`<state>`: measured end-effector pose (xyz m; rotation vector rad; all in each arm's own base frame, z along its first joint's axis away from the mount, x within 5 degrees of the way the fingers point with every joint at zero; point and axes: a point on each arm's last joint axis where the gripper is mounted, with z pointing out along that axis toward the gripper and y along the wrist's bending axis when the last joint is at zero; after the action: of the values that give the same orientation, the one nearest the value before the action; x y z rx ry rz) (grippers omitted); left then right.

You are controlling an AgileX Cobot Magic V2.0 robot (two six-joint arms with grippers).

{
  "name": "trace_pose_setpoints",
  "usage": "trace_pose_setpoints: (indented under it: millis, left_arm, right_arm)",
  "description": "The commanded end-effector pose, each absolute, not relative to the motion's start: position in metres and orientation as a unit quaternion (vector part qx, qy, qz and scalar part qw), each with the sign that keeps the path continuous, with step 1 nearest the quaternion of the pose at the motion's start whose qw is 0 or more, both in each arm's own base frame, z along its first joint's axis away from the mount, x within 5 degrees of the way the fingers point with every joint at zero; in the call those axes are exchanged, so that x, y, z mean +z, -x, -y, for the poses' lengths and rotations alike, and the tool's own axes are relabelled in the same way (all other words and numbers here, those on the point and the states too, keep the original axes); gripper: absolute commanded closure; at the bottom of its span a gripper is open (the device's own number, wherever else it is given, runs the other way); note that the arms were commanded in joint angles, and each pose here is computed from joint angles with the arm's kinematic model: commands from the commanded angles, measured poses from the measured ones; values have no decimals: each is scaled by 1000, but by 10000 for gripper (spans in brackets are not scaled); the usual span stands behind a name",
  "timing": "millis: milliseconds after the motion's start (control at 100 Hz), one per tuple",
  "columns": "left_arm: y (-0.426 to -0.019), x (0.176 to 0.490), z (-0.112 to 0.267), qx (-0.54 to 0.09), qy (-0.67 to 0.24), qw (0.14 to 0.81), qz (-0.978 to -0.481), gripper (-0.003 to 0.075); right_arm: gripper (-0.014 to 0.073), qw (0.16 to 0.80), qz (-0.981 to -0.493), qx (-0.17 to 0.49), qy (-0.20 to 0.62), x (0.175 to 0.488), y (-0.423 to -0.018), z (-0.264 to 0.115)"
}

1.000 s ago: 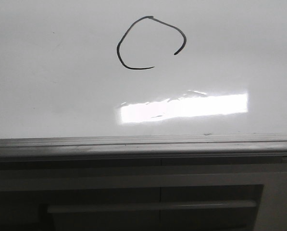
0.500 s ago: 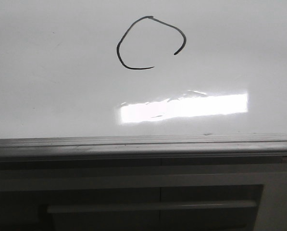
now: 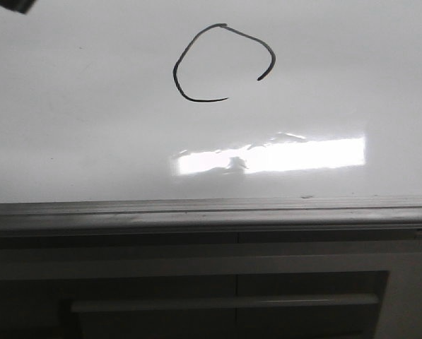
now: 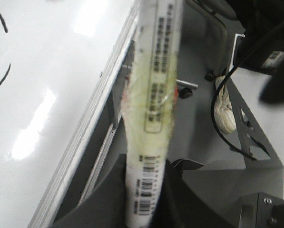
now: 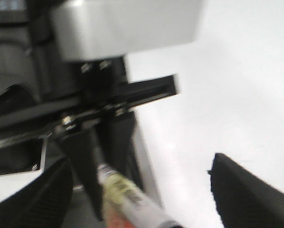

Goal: Write number 0 on whiteboard

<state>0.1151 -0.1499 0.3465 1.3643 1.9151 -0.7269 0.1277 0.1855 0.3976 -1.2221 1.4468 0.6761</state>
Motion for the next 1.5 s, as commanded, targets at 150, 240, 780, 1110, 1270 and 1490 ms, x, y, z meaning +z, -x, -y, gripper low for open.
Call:
trace_pose_setpoints:
  millis: [150,240,780,1110,1270,1490]
  left_arm:
    - [-141,326,149,-317,-304,461,-771,740]
    - [-151,318,144,-317,-223,492,-779,740]
    - [-197,266,159,-273,-87,454,-844,740]
    - [-202,263,158,-260,-67,461,-845,740]
    - [-202,262,158,-272,-46,452,-849,727]
    - [-202,262,158,-272,-45,452,-849,467]
  right_arm:
    - [349,653,-625,224,365,434,-130,-113]
    - [647,661,-642,200,332,422,-124,-93]
    - [664,634,-690,194,291,369,-111,-75]
    - [664,634,-690,201,286,369,-111,-75]
    - [664,631,-691,214,281,370,-110,-76]
    - [664,625,-692,222,286,369,-109,-77]
